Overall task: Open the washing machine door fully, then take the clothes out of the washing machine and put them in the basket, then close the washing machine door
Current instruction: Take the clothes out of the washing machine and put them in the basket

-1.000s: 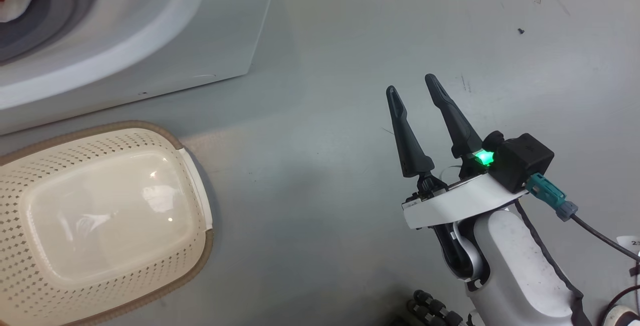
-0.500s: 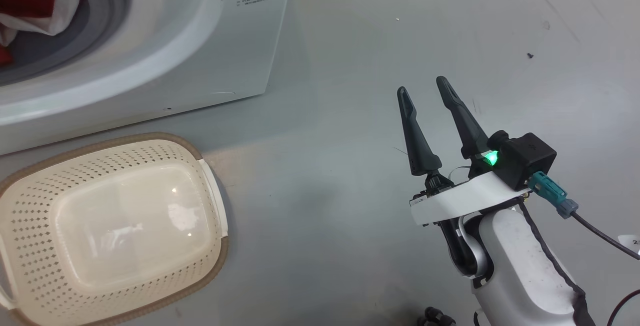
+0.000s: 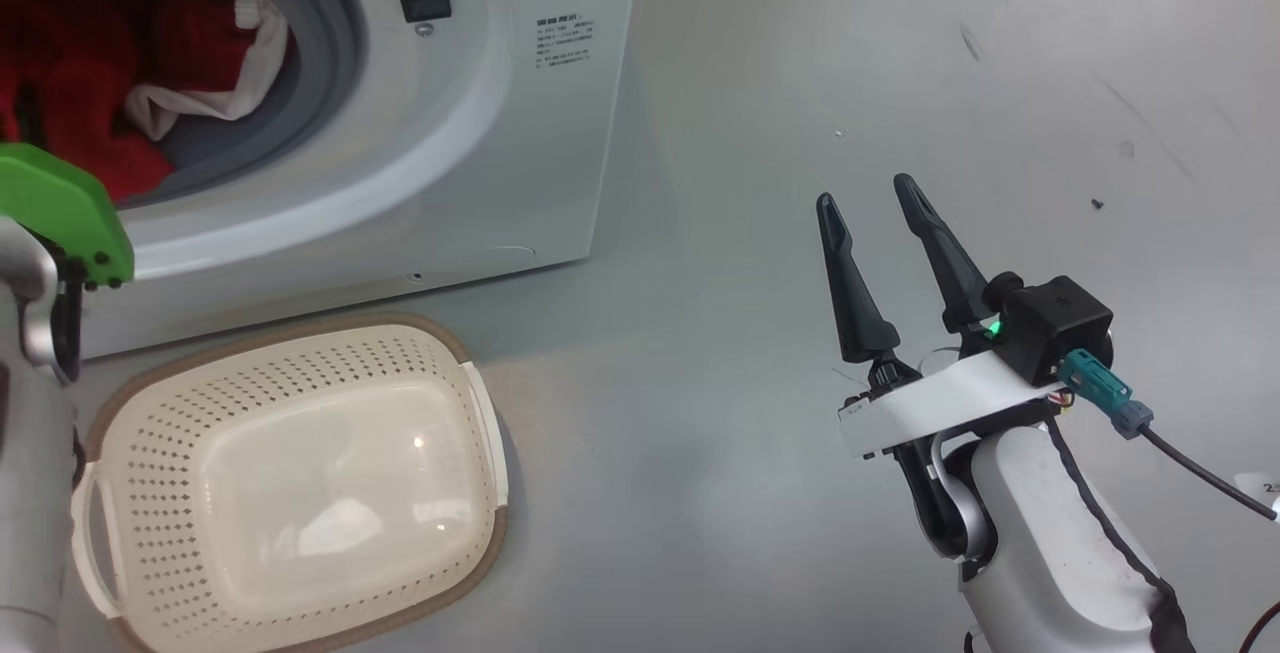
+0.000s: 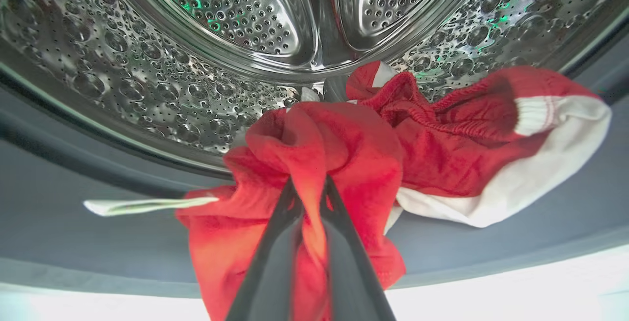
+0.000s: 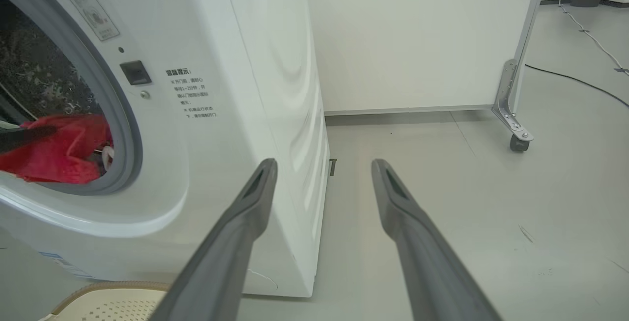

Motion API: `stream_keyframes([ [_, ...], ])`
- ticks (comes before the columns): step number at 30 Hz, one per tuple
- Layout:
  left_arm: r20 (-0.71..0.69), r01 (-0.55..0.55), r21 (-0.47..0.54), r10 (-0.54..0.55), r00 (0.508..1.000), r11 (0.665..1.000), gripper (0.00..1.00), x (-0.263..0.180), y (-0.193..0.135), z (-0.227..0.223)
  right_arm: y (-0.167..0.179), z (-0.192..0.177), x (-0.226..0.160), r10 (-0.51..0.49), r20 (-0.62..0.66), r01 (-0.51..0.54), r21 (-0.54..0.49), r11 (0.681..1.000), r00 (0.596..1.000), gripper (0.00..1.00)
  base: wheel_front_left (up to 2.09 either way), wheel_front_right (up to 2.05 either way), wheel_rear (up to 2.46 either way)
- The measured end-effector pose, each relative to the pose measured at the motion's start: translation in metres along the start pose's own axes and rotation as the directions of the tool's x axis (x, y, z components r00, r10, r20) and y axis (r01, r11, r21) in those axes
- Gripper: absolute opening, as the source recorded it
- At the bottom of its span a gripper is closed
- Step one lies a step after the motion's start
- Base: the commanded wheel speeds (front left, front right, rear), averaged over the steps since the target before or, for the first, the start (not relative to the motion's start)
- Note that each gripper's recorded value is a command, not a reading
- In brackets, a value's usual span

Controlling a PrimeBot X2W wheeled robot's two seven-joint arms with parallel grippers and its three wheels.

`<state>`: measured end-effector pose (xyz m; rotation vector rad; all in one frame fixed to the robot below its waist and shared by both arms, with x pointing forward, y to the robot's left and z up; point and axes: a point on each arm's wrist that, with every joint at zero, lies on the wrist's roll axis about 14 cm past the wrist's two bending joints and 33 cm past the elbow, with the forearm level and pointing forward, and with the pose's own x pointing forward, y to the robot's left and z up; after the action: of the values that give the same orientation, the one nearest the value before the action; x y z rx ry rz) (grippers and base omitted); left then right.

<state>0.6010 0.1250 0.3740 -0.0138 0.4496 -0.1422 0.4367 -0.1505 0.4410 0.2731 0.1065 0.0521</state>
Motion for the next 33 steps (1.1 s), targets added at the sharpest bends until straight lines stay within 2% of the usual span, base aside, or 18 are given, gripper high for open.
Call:
stream_keyframes([
  [10,0.087,0.023,-0.029,-0.021,0.996,0.999,0.0,-0.05,0.0,0.004,0.012,0.009,-0.017,0.034,0.017,-0.034,0.006,0.999,0.999,1.0,0.0,0.0,0.0],
  [20,0.242,0.029,-0.07,-0.011,0.97,0.997,0.0,-0.101,0.004,0.023,0.032,0.016,-0.034,0.09,0.038,-0.091,0.016,0.996,0.995,1.0,0.0,0.0,0.0],
  [33,0.317,0.029,-0.07,-0.005,0.948,0.997,0.0,-0.15,0.011,0.03,0.054,0.024,-0.053,0.158,0.06,-0.159,0.019,0.987,0.986,1.0,0.0,0.0,0.0],
])
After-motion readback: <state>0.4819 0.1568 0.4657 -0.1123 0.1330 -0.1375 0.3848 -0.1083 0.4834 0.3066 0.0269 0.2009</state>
